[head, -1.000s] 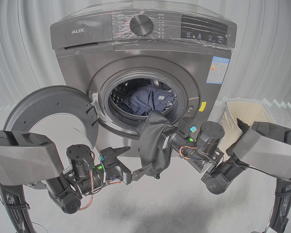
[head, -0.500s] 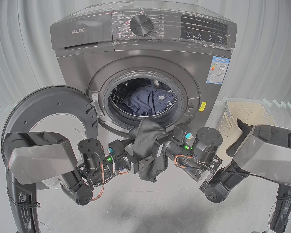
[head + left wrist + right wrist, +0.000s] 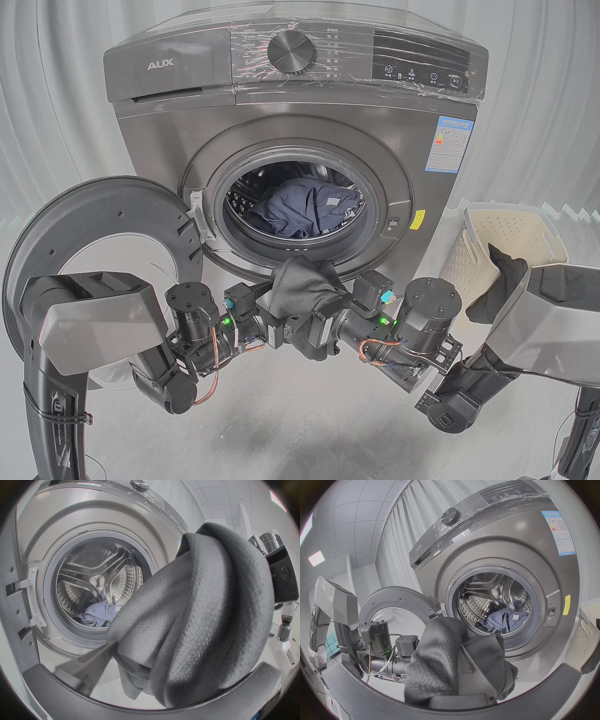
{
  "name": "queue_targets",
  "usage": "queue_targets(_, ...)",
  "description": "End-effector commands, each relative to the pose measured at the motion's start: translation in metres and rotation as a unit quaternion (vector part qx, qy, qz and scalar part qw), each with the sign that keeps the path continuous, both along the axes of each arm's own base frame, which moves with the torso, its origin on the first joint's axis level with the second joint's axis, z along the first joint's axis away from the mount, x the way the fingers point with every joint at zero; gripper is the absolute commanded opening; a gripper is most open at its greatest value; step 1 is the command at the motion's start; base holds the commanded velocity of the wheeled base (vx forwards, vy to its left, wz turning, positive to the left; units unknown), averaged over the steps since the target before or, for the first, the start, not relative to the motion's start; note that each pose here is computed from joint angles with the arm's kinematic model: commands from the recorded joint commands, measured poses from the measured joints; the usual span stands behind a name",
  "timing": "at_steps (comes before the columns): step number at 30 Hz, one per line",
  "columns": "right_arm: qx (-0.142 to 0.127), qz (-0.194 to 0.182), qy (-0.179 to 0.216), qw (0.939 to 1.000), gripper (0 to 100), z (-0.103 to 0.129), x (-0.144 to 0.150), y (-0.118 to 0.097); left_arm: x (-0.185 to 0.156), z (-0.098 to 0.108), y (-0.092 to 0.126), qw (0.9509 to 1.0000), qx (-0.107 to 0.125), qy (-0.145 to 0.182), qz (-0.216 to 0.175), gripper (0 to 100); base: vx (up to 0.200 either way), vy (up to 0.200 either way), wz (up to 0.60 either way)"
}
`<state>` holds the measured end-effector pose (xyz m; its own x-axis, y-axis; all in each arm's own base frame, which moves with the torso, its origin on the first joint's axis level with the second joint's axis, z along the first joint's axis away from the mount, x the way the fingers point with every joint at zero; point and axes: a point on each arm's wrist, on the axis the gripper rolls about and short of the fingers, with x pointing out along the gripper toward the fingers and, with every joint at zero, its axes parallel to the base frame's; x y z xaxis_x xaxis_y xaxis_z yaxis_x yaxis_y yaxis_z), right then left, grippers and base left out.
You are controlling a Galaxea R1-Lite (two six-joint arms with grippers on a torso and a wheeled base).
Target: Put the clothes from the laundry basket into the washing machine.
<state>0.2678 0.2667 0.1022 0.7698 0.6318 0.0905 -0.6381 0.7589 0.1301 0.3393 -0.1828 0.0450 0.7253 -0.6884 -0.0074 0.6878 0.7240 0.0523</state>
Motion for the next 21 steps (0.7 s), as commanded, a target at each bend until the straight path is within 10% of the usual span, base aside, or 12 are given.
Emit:
queue_targets(1,-0.001,0.002,0.002,1.0,0,-0.001,-0.002,0.0,0.001,-0.001,0.001,1.0,0.0,0.0,0.002,0,0.0,0.0,0.0)
queue_targets(19,-0.026,-0.009,0.037,0.9989,0,-0.02,-0.004,-0.014,-0.001,0.021,0.005,0.9995,-0.024,-0.013,0.017,0,0.0,0.0,0.0)
queue_targets(20,-0.026,-0.008,0.037,0.9989,100,-0.02,-0.004,-0.014,-0.003,0.023,0.006,0.9994,-0.026,-0.013,0.017,0,0.0,0.0,0.0)
queue_targets(21,-0.027,-0.008,0.038,0.9989,100,-0.021,-0.005,-0.014,-0.003,0.023,0.005,0.9994,-0.026,-0.012,0.017,0,0.0,0.0,0.0)
